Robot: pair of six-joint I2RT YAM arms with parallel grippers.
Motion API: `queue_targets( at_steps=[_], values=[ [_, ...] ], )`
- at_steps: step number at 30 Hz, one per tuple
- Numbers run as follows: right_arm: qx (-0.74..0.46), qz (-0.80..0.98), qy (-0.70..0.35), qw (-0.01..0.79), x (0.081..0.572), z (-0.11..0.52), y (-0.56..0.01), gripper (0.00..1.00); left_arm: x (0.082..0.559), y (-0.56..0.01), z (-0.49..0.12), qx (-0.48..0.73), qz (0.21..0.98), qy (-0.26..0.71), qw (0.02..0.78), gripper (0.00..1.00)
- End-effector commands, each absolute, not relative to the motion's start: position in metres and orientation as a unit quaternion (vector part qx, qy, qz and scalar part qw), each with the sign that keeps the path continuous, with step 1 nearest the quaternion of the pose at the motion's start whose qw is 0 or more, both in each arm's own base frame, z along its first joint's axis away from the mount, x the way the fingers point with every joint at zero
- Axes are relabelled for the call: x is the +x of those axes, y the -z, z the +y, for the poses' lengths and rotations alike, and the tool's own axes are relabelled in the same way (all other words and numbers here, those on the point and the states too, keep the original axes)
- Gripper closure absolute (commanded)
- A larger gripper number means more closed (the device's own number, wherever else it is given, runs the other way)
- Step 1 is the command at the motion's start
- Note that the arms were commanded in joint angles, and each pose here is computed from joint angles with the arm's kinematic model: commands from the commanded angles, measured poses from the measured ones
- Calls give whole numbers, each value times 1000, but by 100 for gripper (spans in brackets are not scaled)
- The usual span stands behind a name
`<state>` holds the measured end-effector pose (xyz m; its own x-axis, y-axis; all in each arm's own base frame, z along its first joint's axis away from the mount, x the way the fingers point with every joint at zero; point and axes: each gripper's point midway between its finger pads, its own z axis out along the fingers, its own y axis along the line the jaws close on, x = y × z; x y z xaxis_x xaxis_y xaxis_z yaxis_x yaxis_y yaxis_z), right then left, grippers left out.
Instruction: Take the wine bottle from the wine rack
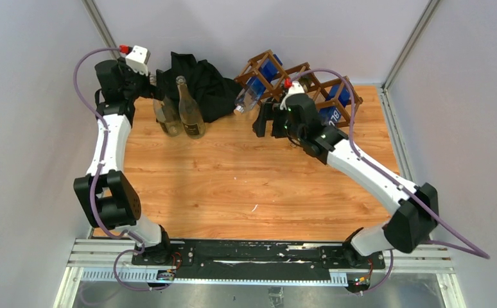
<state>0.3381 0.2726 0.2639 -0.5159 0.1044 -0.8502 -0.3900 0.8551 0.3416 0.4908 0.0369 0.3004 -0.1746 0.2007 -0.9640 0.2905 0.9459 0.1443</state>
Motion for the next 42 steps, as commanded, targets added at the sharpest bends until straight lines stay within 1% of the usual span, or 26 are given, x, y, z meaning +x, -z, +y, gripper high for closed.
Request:
queue_targets(
  at_steps=[1, 4, 9, 16, 22, 30, 37, 42],
  values=[
    [10, 856, -221, 468, 367, 267, -255, 0, 470, -342, 37, 180, 763, 22, 621, 0],
    [76, 853, -217, 469, 392, 274, -256, 0, 458, -362, 37, 193, 771, 11, 607, 0],
    [169, 834, -207, 483, 433, 286, -256, 0, 440, -394, 37, 186, 772, 2, 607, 0],
    [255, 812, -176, 495, 480, 296, -238, 0, 416, -400, 20, 190, 774, 36, 603, 0],
    [291, 803, -171, 491, 510, 306, -216, 0, 401, -391, 13, 207, 778, 47, 592, 0],
    [307, 795, -147, 502, 532, 310, -199, 0, 390, -395, 2, 227, 768, 63, 595, 0],
    [304, 793, -132, 512, 552, 315, -183, 0, 389, -403, -4, 219, 766, 86, 598, 0],
    [300, 792, -134, 515, 562, 322, -170, 4, 384, -409, -8, 221, 761, 92, 603, 0]
  ],
)
